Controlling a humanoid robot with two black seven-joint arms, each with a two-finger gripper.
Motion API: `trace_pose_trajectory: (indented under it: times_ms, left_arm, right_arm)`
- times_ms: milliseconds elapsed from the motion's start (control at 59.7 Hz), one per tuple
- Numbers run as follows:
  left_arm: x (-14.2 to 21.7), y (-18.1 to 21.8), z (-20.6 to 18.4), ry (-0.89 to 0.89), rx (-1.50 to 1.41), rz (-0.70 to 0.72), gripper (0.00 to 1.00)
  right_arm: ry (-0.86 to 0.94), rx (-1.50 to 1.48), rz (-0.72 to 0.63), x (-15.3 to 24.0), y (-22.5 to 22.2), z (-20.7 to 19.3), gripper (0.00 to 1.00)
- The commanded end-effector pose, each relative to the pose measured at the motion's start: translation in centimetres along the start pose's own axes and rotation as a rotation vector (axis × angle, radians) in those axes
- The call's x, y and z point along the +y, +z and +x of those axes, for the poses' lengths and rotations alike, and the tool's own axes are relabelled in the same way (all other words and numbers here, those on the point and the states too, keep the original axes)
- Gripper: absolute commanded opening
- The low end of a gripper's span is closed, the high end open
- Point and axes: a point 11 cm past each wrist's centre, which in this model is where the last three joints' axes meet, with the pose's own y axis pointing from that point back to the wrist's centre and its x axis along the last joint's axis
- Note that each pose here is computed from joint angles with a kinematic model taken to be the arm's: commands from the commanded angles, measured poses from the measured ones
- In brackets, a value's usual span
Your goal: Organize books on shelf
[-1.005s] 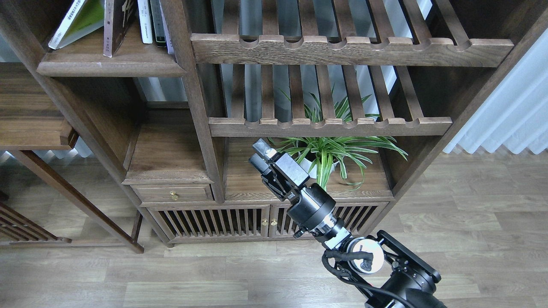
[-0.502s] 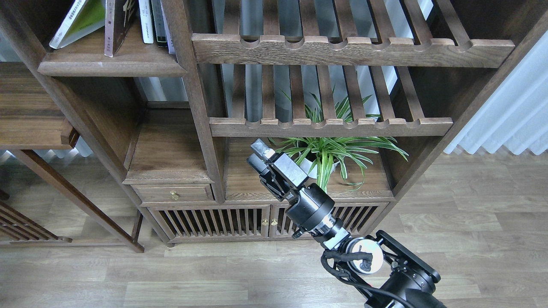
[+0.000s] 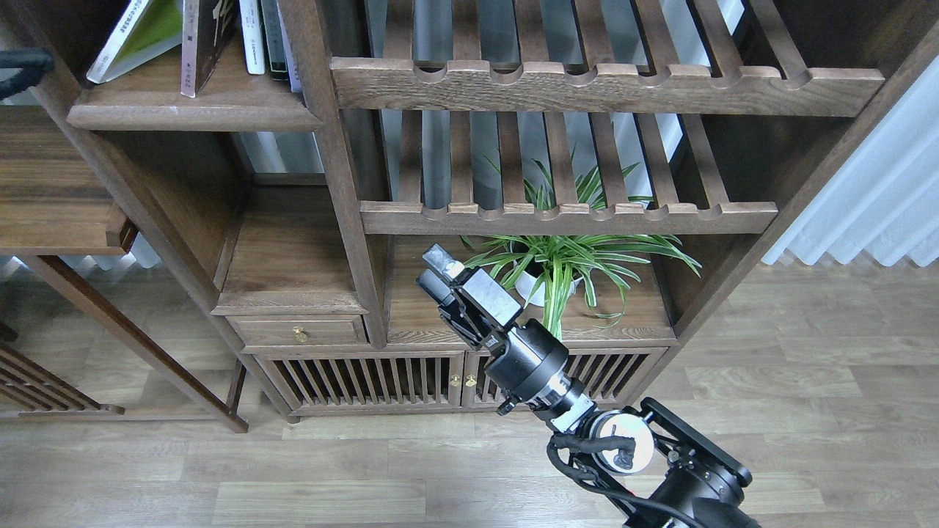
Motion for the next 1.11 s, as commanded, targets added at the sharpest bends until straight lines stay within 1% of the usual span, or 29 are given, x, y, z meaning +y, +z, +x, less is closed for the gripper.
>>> trace_pose_trajectory:
  times_ms: [0,435,569,670,754,1089]
  left_arm:
    - [-0.1,0.0,-0.1,0.026,0.004,-0.014,0.03]
    - [-0.4,0.2,-0.5,0.044,0.014,-0.028,0.05]
    - [-0.2,0.0,-0.4,0.045,0.012,-0.023,0.16]
    - [-0.1,-0.2,-0.5,0.038,0.002,-0.017,0.19]
    - [-0.1,-0.4,-0.6,0.035,-0.002,-0.014,0.26]
    - [-0.4,0.3,-1.6,0.008,-0.003,-0.032,0.31]
  right_arm:
    - [0.002,0.0,0.004,0.1,-0.1,0.1,0.88]
    - [0.007,-0.002,-0.003,0.1,0.1,0.2,0.89]
    - [0.007,0.002,-0.005,0.0,0.1,0.2,0.89]
    - [0.006,0.001,-0.002,0.0,0.0,0.2,0.89]
    - [0.008,-0.001,-0.001,0.1,0.1,0.3,0.89]
    - [0.013,-0.002,0.003,0.2,0.0,0.4,0.9]
